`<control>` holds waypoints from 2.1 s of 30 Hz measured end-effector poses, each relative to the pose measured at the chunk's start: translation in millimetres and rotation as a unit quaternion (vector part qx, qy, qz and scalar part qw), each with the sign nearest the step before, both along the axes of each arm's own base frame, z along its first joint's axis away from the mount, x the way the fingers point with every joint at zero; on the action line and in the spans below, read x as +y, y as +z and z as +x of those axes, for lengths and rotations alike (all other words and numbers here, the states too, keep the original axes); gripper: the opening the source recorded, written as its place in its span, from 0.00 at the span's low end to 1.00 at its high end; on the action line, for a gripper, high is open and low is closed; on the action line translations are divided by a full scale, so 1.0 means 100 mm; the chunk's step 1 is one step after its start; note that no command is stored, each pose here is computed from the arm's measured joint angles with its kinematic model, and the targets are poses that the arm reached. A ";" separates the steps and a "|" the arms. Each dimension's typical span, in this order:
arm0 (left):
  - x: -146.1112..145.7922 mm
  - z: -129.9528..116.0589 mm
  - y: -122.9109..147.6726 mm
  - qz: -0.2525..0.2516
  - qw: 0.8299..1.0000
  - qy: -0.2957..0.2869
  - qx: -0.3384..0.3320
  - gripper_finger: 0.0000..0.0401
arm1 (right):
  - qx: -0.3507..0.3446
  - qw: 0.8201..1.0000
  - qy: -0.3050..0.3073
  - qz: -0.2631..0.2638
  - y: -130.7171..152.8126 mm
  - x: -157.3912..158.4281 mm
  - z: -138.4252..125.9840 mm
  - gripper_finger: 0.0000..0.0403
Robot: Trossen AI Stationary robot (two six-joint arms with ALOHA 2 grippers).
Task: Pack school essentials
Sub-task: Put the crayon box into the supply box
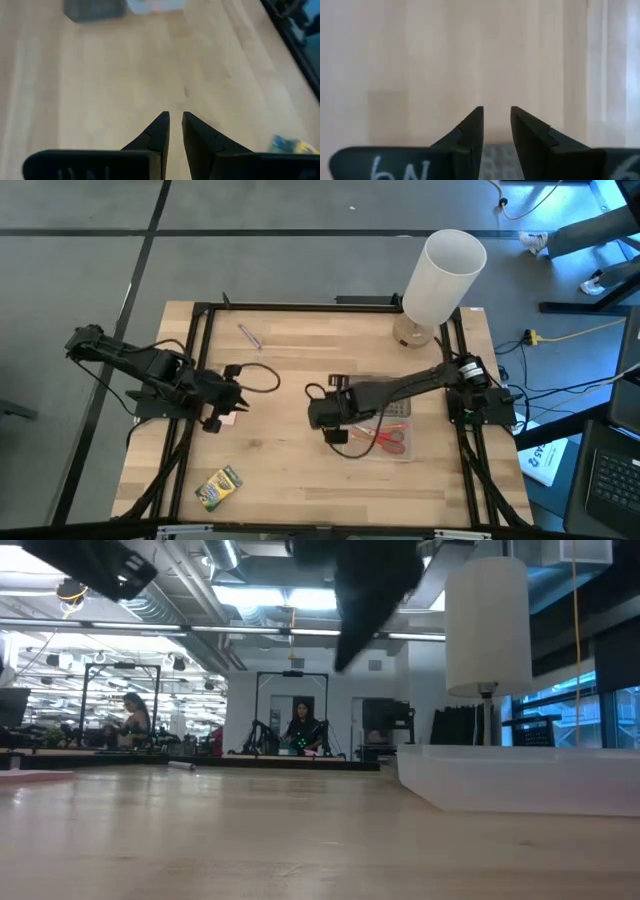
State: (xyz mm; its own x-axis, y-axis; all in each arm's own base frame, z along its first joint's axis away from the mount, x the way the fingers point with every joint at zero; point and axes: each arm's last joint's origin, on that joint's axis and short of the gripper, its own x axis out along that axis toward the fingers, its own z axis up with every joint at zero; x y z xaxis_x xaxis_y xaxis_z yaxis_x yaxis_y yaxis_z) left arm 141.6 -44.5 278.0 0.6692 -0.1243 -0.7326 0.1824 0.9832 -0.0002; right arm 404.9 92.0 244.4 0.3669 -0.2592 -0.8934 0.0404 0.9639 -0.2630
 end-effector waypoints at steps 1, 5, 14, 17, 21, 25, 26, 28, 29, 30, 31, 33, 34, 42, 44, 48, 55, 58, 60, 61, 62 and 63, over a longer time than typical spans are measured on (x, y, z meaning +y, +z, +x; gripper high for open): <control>-0.03 -0.02 -0.01 -0.005 1.000 -0.004 0.007 0.12 | -0.013 1.000 0.008 0.003 0.05 0.07 0.01 0.25; -0.13 -0.10 -0.04 -0.031 0.999 -0.006 0.041 0.12 | -0.068 0.997 0.038 0.020 0.21 0.33 0.04 0.25; -0.39 -0.27 -0.06 -0.069 0.994 -0.048 0.071 0.12 | -0.136 0.986 0.083 0.055 0.38 0.76 0.01 0.25; -0.49 -0.33 -0.07 -0.069 0.992 -0.076 0.079 0.12 | -0.139 0.983 0.090 0.085 0.38 0.86 -0.02 0.25; -0.62 -0.37 -0.12 -0.075 0.988 -0.086 0.106 0.12 | -0.154 0.979 0.078 0.107 0.40 0.94 -0.03 0.25; -0.82 -0.37 -0.24 -0.058 0.982 -0.106 0.148 0.12 | -0.168 0.976 0.065 0.123 0.41 0.99 -0.04 0.25; -0.87 -0.37 -0.27 -0.052 0.980 -0.113 0.157 0.12 | -0.169 0.976 0.067 0.123 0.42 1.01 -0.04 0.25; -0.97 -0.38 -0.34 -0.038 0.976 -0.125 0.172 0.12 | -0.173 0.974 0.069 0.126 0.42 1.03 -0.04 0.25; -1.01 -0.38 -0.37 -0.032 0.975 -0.128 0.179 0.12 | -0.176 0.973 0.069 0.129 0.43 1.04 -0.04 0.25; -1.05 -0.39 -0.40 -0.028 0.974 -0.127 0.187 0.12 | -0.180 0.972 0.062 0.135 0.43 1.04 -0.04 0.25; -1.08 -0.39 -0.43 -0.026 0.973 -0.122 0.195 0.12 | -0.183 0.972 0.055 0.140 0.43 1.04 -0.03 0.25; -1.12 -0.39 -0.47 -0.027 0.972 -0.108 0.207 0.12 | -0.185 0.971 0.047 0.145 0.44 1.03 -0.03 0.25; -1.13 -0.40 -0.48 -0.023 0.971 -0.109 0.210 0.12 | -0.185 0.971 0.047 0.144 0.44 1.03 -0.03 0.25; -1.21 -0.38 -0.50 -0.052 0.973 -0.081 0.212 0.12 | -0.182 0.972 0.062 0.137 0.43 1.05 -0.04 0.25; -1.22 -0.37 -0.50 -0.063 0.973 -0.072 0.209 0.12 | -0.179 0.971 0.067 0.142 0.43 1.07 -0.05 0.25; -1.23 -0.36 -0.49 -0.071 0.974 -0.073 0.204 0.12 | -0.176 0.970 0.078 0.147 0.43 1.12 -0.07 0.24; -1.24 -0.36 -0.49 -0.098 0.971 -0.029 0.214 0.12 | -0.174 0.970 0.098 0.142 0.43 1.19 -0.11 0.13; -1.24 -0.36 -0.49 -0.116 0.968 0.004 0.223 0.12 | -0.174 0.970 0.098 0.141 0.43 1.20 -0.11 0.10; -1.24 -0.36 -0.49 -0.129 0.965 0.027 0.228 0.12 | -0.173 0.970 0.097 0.142 0.43 1.20 -0.11 0.09; -1.24 -0.36 -0.49 -0.136 0.963 0.038 0.231 0.12 | -0.173 0.970 0.096 0.142 0.43 1.20 -0.11 0.09; -1.24 -0.36 -0.49 -0.142 0.961 0.049 0.233 0.12 | -0.174 0.970 0.096 0.143 0.43 1.20 -0.11 0.09; -1.24 -0.36 -0.49 -0.147 0.959 0.058 0.235 0.12 | -0.174 0.970 0.096 0.142 0.43 1.20 -0.11 0.09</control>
